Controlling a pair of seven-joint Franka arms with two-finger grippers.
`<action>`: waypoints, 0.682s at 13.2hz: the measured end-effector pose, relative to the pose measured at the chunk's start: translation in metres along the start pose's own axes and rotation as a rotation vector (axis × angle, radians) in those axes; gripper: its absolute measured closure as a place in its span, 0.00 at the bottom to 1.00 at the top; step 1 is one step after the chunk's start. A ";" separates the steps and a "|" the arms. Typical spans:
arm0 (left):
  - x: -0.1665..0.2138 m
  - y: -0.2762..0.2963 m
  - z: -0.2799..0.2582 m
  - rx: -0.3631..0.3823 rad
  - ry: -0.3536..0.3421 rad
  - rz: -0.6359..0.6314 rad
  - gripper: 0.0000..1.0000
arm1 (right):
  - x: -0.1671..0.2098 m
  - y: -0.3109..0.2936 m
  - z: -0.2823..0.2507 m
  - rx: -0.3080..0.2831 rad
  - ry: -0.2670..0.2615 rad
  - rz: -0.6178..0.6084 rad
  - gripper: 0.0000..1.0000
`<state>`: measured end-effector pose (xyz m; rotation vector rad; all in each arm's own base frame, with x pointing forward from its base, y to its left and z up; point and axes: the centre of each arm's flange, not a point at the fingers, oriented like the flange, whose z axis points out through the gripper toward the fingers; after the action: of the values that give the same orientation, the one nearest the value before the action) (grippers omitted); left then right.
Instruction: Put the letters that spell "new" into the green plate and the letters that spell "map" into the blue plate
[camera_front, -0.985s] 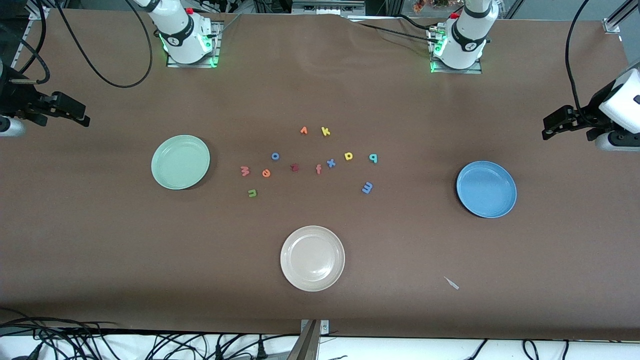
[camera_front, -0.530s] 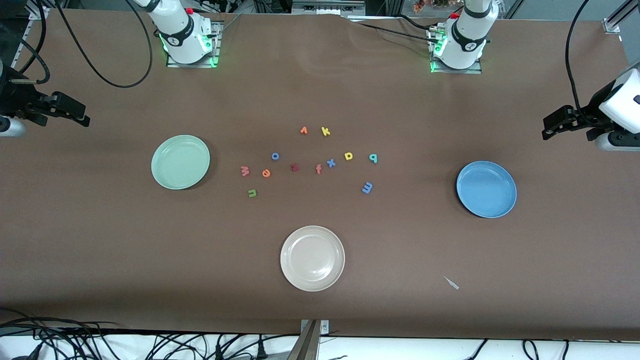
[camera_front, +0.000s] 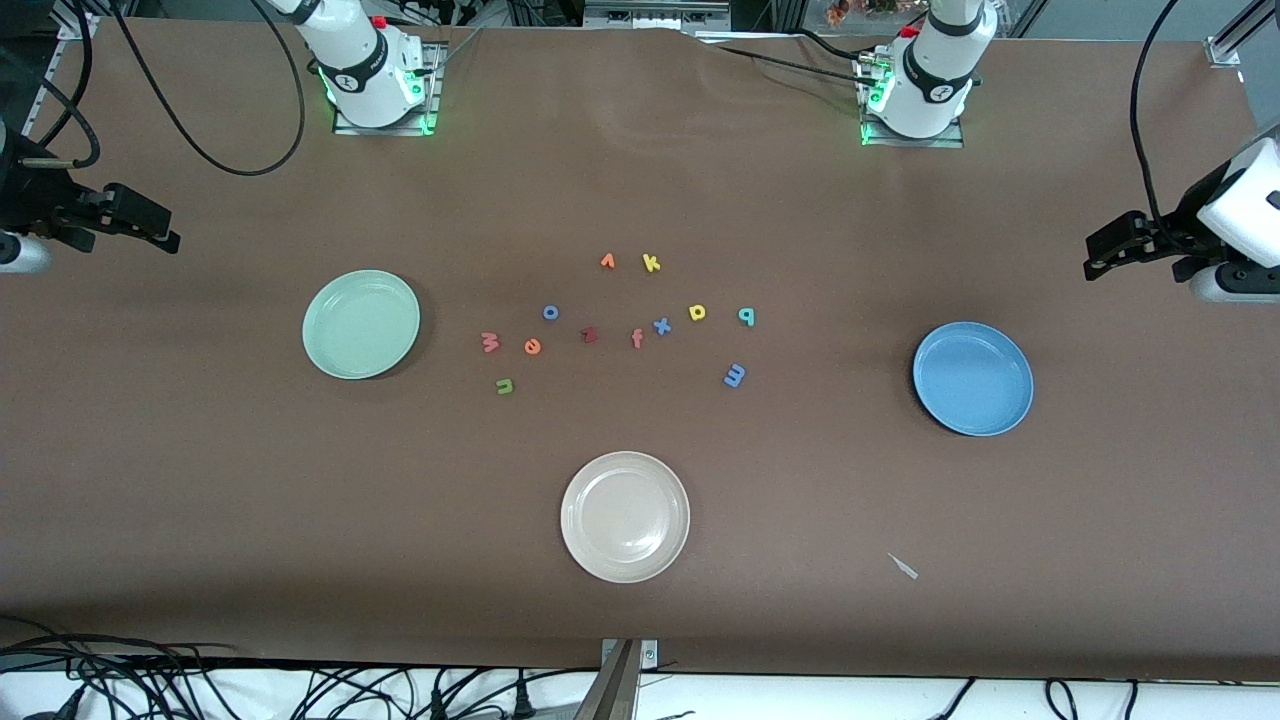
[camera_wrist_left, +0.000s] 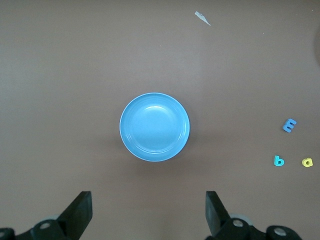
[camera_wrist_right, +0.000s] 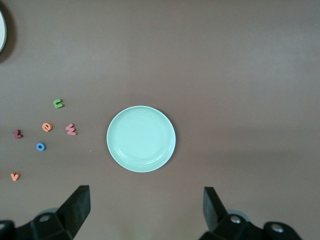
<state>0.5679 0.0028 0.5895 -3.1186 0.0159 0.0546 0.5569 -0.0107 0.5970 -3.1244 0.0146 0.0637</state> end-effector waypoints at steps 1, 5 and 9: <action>0.000 0.000 0.001 0.000 -0.001 0.000 0.00 | 0.000 0.000 0.000 0.000 0.000 0.000 0.00; 0.001 0.000 0.004 0.000 -0.003 0.000 0.00 | 0.000 0.000 0.000 0.000 0.000 0.000 0.00; 0.001 0.000 0.004 0.000 -0.002 0.000 0.00 | 0.000 0.000 0.000 0.000 0.000 0.000 0.00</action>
<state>0.5684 0.0027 0.5851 -3.1186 0.0163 0.0581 0.5569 -0.0107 0.5970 -3.1244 0.0146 0.0637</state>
